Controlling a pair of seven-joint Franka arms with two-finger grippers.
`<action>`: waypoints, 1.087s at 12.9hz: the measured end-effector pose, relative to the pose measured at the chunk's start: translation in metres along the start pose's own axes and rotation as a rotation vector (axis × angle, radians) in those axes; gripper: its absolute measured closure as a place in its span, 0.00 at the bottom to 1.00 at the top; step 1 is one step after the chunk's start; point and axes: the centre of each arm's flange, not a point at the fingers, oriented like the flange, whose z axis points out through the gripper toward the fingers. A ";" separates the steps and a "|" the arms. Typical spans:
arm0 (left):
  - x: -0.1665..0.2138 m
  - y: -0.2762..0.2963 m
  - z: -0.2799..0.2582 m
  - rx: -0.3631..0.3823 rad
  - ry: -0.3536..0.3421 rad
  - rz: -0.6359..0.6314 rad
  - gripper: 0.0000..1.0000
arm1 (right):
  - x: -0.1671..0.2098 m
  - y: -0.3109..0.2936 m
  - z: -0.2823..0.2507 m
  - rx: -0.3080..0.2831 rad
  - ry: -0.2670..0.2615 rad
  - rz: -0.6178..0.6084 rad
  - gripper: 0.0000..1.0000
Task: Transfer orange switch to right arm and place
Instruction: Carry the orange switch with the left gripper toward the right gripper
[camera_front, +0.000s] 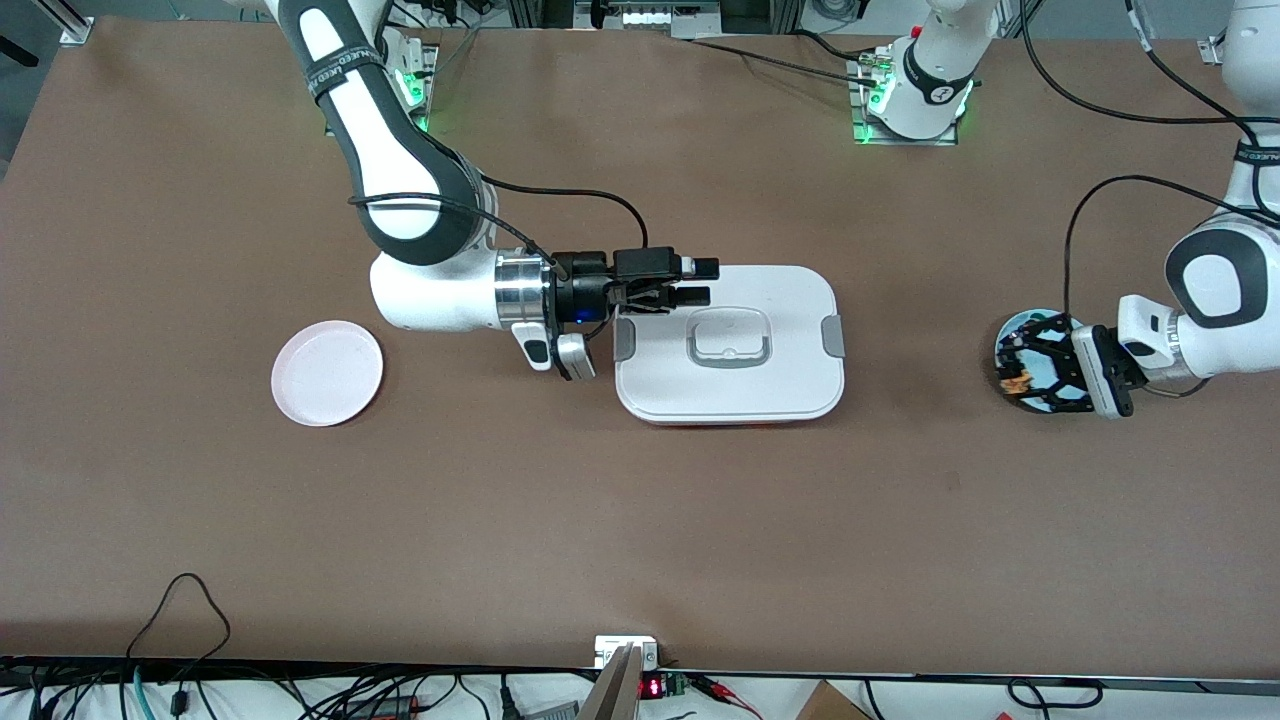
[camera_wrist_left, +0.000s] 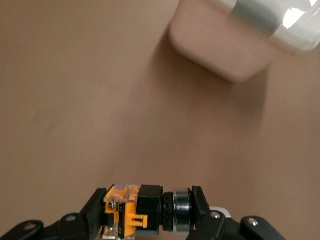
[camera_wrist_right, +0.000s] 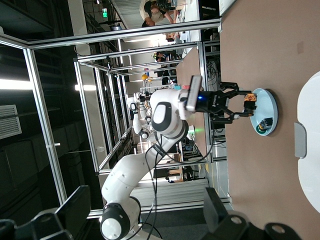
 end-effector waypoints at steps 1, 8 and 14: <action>0.019 0.008 0.003 -0.042 0.090 0.011 0.27 | 0.000 0.000 0.000 0.000 0.000 0.000 0.00; 0.094 0.055 0.018 -0.318 0.612 0.184 0.27 | 0.009 0.001 -0.007 0.065 0.049 0.041 0.00; 0.236 0.107 0.083 -0.411 0.878 0.208 0.27 | 0.001 0.013 0.010 0.081 0.036 0.076 0.00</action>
